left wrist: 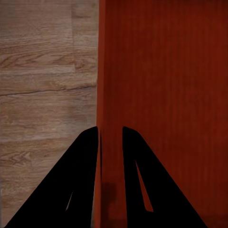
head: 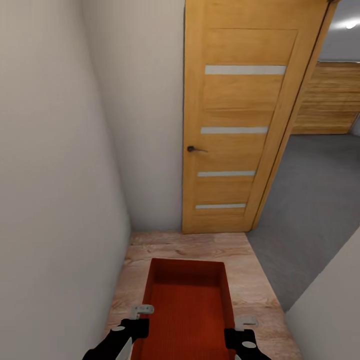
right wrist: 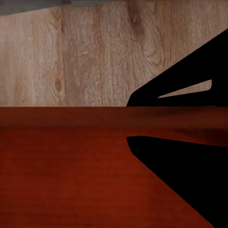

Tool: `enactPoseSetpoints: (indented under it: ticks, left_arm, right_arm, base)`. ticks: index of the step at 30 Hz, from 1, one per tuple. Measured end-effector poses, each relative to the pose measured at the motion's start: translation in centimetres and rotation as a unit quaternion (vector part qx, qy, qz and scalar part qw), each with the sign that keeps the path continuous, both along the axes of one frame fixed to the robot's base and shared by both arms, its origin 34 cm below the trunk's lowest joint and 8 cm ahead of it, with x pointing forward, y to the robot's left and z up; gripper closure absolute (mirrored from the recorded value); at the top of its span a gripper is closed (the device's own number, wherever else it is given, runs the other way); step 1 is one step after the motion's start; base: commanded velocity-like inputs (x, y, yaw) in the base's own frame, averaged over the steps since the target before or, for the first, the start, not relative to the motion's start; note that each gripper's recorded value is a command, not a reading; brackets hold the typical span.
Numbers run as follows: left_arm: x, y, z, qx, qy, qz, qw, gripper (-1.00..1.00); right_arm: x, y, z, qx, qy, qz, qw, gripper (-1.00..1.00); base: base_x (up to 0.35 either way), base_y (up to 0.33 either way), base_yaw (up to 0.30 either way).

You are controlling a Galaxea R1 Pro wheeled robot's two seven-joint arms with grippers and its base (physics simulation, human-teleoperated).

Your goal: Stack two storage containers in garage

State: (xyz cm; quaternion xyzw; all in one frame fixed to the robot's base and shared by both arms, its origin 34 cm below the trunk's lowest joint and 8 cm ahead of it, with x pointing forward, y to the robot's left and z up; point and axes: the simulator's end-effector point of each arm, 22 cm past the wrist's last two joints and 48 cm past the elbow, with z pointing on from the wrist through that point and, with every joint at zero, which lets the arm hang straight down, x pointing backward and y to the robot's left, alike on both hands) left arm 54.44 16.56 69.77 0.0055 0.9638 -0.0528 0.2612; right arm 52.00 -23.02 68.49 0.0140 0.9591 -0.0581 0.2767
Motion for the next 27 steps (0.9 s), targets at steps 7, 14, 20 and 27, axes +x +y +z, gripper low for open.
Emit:
enactPoseSetpoints:
  ticks: [7, 14, 20, 27]
  left_arm:
    - [0.04, 0.05, 0.02, 0.0, -0.001, 0.0, 1.0, 1.0]
    - [0.27, 0.37, 0.08, -0.001, -0.005, 0.001, 1.0, 1.0]
    - [0.39, 0.37, 0.16, -0.002, -0.007, 0.0, 1.0, 1.0]
    - [0.37, 0.38, 0.2, -0.001, -0.007, 0.0, 1.0, 1.0]
  right_arm:
    - [0.05, 0.05, 0.03, 0.0, -0.001, 0.0, 1.0, 1.0]
    - [0.34, 0.32, 0.2, -0.003, -0.004, 0.003, 1.0, 1.0]
    - [0.46, 0.32, 0.28, -0.003, -0.005, 0.003, 1.0, 1.0]
    - [0.41, 0.33, 0.29, -0.003, -0.005, 0.003, 1.0, 1.0]
  base:
    - [0.323, 0.0, -0.002]
    - [0.106, 0.0, 0.0]
    - [0.008, 0.0, 0.0]
    - [0.247, 0.0, -0.003]
